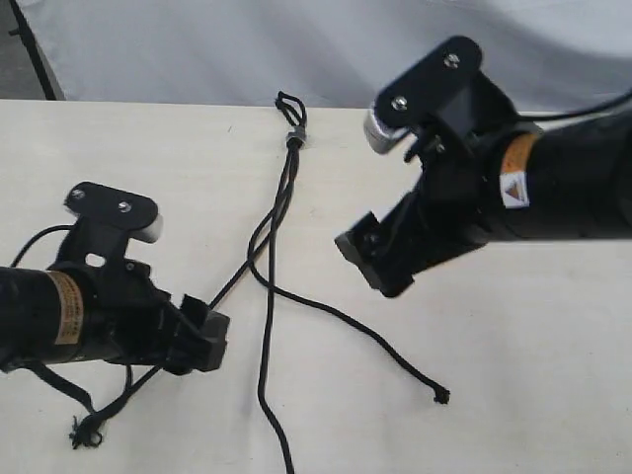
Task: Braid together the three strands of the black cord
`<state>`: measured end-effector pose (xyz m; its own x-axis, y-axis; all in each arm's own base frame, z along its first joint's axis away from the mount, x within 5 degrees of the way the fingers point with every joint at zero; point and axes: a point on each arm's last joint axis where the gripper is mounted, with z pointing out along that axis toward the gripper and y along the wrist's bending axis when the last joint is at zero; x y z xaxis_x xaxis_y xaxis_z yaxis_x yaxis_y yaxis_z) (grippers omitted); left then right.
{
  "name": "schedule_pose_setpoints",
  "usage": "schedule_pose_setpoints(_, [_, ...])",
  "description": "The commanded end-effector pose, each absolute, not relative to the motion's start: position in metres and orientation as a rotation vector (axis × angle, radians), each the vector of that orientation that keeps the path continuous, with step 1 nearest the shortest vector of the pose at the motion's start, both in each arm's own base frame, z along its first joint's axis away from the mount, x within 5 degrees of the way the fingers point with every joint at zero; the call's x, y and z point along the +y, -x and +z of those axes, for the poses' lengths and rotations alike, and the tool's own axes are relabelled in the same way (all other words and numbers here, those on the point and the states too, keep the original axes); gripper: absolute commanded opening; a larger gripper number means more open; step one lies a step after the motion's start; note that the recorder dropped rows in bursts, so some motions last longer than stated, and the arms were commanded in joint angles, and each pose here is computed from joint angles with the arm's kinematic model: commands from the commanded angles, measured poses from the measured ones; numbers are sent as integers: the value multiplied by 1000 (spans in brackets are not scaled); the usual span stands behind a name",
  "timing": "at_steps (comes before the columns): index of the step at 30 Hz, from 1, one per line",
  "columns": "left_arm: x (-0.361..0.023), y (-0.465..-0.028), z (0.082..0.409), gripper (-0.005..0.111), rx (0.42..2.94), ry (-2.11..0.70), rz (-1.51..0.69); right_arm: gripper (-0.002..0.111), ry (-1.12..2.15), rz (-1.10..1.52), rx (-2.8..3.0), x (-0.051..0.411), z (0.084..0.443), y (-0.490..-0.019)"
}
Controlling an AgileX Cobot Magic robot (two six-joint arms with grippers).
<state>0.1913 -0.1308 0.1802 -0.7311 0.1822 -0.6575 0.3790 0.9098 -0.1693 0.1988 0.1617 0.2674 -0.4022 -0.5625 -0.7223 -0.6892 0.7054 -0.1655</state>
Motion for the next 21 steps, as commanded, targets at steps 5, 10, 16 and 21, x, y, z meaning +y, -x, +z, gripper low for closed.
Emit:
schedule_pose_setpoints(5, [-196, -201, 167, 66, 2576, -646, -236, 105, 886, 303, 1992, 127, 231, -152])
schedule_pose_setpoints(10, [-217, -215, 146, 66, 2701, -682, -88, 105, 856, 341, 1947, 113, 221, -134])
schedule_pose_setpoints(16, [-233, -226, 129, 66, 2774, -678, -74, 105, 840, 346, 1914, 105, 225, -125])
schedule_pose_setpoints(21, [-239, -221, 121, 47, 2824, -780, -144, 105, 835, 349, 1903, 104, 227, -124])
